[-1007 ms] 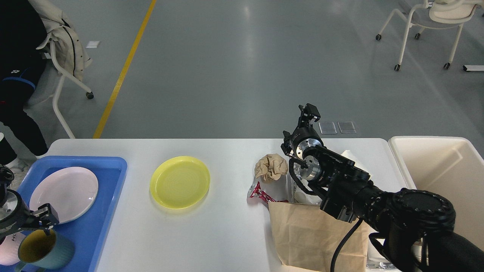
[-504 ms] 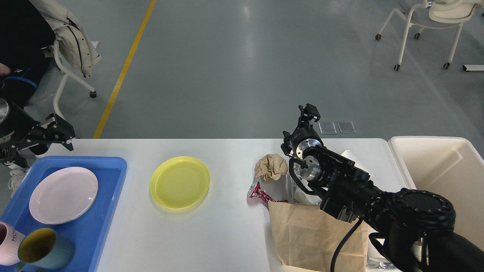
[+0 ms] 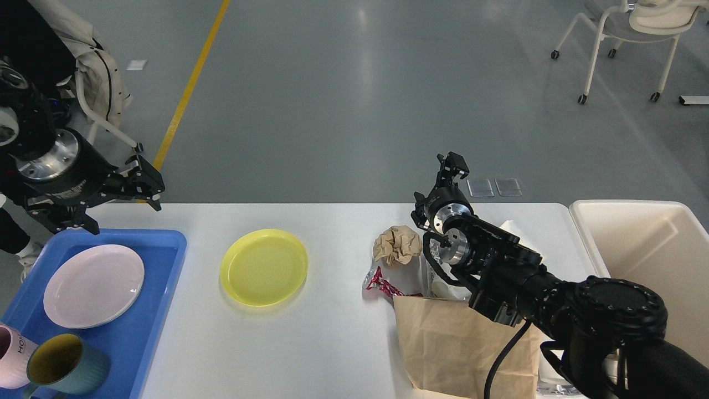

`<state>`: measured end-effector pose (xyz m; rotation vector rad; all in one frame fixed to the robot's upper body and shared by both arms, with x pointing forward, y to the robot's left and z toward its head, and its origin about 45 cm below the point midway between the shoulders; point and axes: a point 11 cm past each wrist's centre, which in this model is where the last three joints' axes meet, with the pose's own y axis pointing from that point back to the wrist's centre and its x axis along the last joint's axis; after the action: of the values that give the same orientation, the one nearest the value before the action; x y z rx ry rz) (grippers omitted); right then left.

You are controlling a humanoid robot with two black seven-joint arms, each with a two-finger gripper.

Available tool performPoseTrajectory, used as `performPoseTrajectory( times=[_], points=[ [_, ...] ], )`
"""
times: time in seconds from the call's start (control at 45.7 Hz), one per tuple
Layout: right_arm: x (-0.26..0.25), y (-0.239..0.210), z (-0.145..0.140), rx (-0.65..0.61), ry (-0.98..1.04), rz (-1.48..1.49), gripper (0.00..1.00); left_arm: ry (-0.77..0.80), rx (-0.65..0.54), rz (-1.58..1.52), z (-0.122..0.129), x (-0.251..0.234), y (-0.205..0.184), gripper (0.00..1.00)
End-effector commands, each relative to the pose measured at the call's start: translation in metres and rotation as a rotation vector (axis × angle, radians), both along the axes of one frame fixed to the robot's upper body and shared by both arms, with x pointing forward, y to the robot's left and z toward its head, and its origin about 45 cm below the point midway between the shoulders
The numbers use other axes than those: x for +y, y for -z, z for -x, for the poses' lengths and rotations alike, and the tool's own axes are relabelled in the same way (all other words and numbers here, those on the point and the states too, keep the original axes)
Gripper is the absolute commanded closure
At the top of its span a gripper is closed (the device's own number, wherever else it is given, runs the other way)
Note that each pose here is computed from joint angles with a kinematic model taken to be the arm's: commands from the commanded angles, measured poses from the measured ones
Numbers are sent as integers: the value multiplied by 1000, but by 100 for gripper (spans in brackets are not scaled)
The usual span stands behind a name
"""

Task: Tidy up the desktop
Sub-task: 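Move the left gripper to the rim of the yellow plate, then grip the yellow plate rim with the left gripper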

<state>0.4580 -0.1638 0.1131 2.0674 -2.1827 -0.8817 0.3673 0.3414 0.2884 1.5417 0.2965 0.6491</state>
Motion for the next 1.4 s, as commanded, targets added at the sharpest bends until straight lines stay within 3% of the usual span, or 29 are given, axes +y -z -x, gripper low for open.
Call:
performPoseTrajectory(
  times=[0.0,0.241,0.416,0.832,0.941,1.095,1.379],
  points=[
    [-1,0,0,1,1,1,0,-32,-14,-97,6,-18,57,5],
    [0,0,0,1,0,0,0,-65,17,-115,32,-34,119,9],
    [0,0,0,-1,0,0,0,-108,-52,-148,36,-41,150,9],
    [0,0,0,-1,0,0,0,-211,-86,-62,24,-52,180,10],
    [0,0,0,-1,0,0,0,-198,-106,-84,20,-52,192,18],
    [0,0,0,-1,0,0,0,-215,-128,-87,16,-51,202,19],
    [0,0,0,-1,0,0,0,-249,-144,-40,11,-66,212,30]
  ],
)
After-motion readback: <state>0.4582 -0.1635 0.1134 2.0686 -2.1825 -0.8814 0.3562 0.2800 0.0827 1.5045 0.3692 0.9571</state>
